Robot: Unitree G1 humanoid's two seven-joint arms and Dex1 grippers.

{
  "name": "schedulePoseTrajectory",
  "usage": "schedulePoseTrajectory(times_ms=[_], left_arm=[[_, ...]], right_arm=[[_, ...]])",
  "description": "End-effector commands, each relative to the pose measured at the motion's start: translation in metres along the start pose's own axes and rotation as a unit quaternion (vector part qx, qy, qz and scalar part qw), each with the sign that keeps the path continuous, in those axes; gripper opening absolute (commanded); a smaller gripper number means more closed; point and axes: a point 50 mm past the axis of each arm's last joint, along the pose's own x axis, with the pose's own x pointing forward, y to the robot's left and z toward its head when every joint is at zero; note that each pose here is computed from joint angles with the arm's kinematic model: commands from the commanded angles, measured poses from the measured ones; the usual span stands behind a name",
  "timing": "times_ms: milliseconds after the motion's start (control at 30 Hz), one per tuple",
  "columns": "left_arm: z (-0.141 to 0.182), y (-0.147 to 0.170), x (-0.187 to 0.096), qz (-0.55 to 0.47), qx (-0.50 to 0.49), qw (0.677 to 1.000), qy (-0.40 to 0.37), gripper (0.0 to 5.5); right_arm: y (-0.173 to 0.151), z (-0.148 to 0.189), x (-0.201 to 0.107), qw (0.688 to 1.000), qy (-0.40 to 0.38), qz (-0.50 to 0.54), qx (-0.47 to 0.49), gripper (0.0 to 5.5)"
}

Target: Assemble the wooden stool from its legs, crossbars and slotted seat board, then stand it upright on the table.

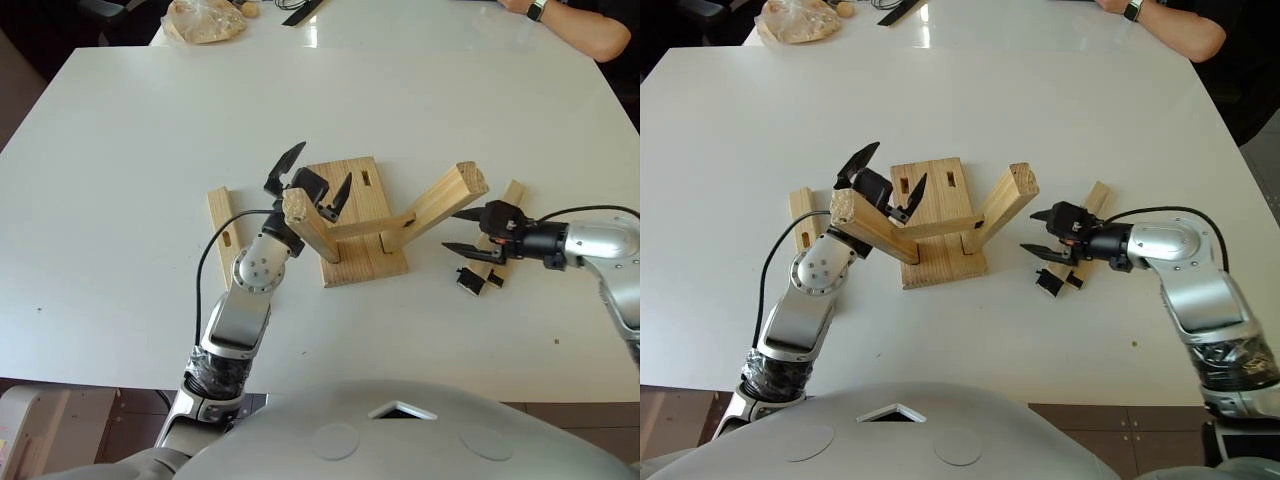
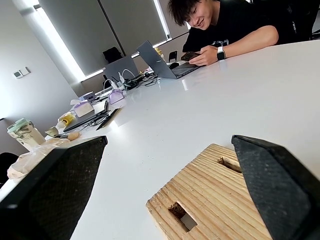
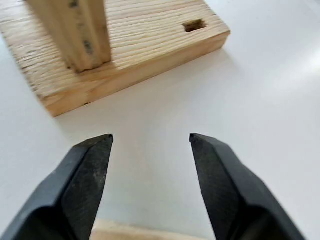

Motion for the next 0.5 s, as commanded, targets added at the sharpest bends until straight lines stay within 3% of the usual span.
schedulePoseTrajectory(times_ms=[33,300,500], left_arm=[[-0.001,-0.005,0.0,-0.018,0.008,1.0,0.003,4.63],[-0.004,-0.02,0.0,-0.047,-0.014,0.999,0.022,4.63],[0.001,-0.018,0.007,-0.071,0.005,0.997,0.012,4.63]], right_arm=[[0.013,0.006,-0.014,0.996,0.019,0.082,-0.039,2.83],[0.052,0.02,0.02,0.982,-0.039,0.18,-0.031,2.83],[0.062,0.015,0.038,0.98,-0.028,0.193,-0.024,2.83]])
